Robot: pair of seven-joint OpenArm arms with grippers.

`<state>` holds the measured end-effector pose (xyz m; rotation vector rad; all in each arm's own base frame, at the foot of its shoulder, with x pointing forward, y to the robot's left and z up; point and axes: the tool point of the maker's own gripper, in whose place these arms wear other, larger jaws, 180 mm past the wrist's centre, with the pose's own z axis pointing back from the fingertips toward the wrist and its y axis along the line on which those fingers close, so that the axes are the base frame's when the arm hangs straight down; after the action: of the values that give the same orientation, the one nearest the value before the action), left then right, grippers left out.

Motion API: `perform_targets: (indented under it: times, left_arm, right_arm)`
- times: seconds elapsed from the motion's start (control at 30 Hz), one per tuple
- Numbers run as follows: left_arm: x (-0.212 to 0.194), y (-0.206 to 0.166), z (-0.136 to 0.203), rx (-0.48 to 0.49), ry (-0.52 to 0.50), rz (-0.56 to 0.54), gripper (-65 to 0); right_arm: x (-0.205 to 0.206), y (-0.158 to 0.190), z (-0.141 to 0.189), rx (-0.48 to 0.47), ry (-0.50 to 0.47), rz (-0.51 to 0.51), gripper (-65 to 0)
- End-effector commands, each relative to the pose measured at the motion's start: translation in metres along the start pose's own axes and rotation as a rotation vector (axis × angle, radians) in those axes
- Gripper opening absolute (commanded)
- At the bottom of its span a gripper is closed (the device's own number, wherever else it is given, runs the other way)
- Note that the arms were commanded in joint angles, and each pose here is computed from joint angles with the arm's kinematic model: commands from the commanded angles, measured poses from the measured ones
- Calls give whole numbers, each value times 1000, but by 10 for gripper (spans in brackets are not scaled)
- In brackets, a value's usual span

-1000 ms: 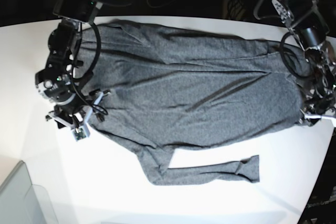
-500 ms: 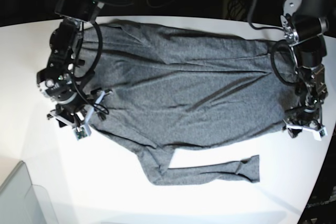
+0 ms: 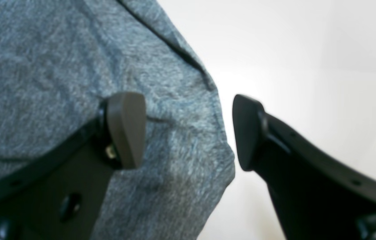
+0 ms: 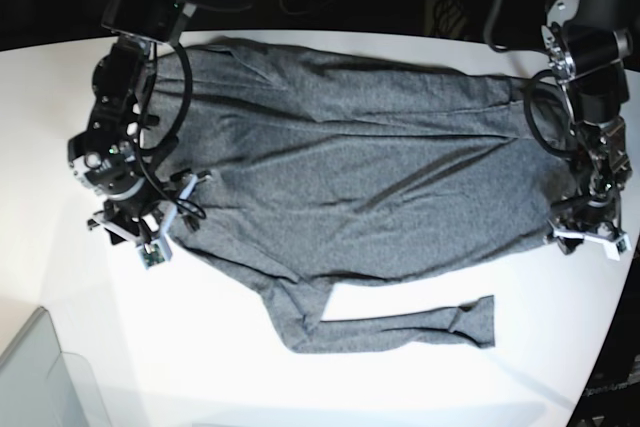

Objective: Layout the t-shirt on the table in an organized manner, then fold the t-shirt properly

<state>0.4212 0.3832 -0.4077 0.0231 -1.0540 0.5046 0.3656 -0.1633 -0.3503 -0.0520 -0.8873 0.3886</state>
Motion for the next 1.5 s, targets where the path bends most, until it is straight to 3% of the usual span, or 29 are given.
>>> perform_targets:
  times: [0.0, 0.33, 0.5, 0.6, 0.77, 1.13, 1.47]
  left_arm:
    - [31, 0, -1, -6, -72, -3, -322]
    - [-2, 10, -2, 20, 9, 21, -322]
    - [-3, 1, -4, 8, -28, 23, -330]
    - [-3, -3, -5, 3, -36, 30, -424]
    - [11, -13, -7, -13, -65, 44, -650]
    - [48, -26, -5, -47, -152, 23, -650]
    - [47, -27, -5, -49, -146, 9, -650]
  right_arm:
    - [21, -7, 3, -14, -65, 0, -244]
    - [15, -11, 0, -15, -47, 8, -244]
    - [21, -11, 1, -14, -79, 7, -244]
    - [26, -5, -4, 5, -113, 1, -242]
    - [30, 16, -34, 100, -107, -12, -240]
    - [81, 28, -85, 226, -198, -103, -239]
    - [54, 31, -114, 304, -210, -224, -239]
